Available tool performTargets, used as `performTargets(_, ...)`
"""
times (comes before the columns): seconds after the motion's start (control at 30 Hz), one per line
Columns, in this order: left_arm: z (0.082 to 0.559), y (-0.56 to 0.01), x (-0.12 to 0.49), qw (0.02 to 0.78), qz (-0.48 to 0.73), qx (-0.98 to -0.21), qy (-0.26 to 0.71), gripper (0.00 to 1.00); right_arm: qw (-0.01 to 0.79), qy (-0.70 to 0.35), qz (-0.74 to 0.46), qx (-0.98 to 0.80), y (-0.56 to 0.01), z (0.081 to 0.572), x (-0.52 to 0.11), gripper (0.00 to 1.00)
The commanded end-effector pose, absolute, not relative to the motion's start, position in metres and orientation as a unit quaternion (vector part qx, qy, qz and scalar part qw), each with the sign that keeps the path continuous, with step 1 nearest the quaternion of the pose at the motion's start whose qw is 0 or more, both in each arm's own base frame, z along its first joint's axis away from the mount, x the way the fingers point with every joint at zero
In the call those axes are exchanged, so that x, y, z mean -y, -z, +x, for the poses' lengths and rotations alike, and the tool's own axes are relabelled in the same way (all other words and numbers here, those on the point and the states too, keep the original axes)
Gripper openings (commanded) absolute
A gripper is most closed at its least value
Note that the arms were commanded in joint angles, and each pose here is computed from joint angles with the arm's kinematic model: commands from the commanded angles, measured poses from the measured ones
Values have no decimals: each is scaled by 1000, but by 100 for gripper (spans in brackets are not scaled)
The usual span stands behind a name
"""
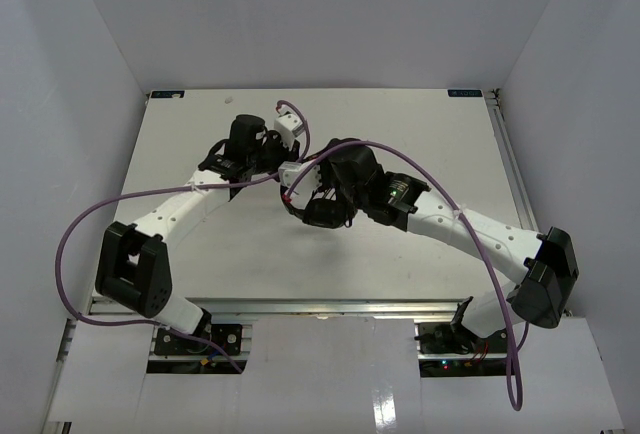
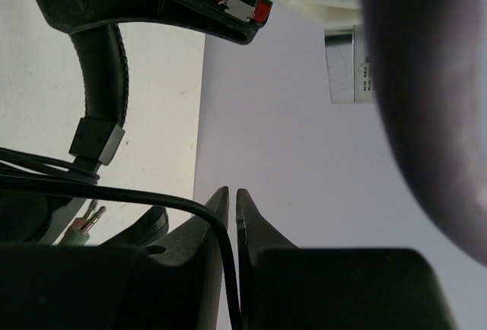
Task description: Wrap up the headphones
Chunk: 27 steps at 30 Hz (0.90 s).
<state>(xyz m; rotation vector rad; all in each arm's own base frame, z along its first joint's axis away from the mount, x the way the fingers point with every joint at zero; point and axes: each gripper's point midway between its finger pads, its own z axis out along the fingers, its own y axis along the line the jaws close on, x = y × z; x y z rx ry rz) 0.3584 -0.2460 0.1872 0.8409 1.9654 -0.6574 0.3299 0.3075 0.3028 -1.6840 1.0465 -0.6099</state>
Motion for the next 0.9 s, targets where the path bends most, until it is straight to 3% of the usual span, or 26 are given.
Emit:
performTargets(0.0, 328, -216, 257, 445, 376, -751, 310, 0, 550, 276, -654, -440, -342, 343, -290, 19)
performTargets(0.53, 317, -228, 257, 446, 378, -743, 325, 0, 577, 176, -643, -473, -349, 356, -272, 23)
performTargets(0.87, 310, -249, 261, 454, 389, -725, 343, 0, 588, 47, -649, -481, -338, 359, -276, 26)
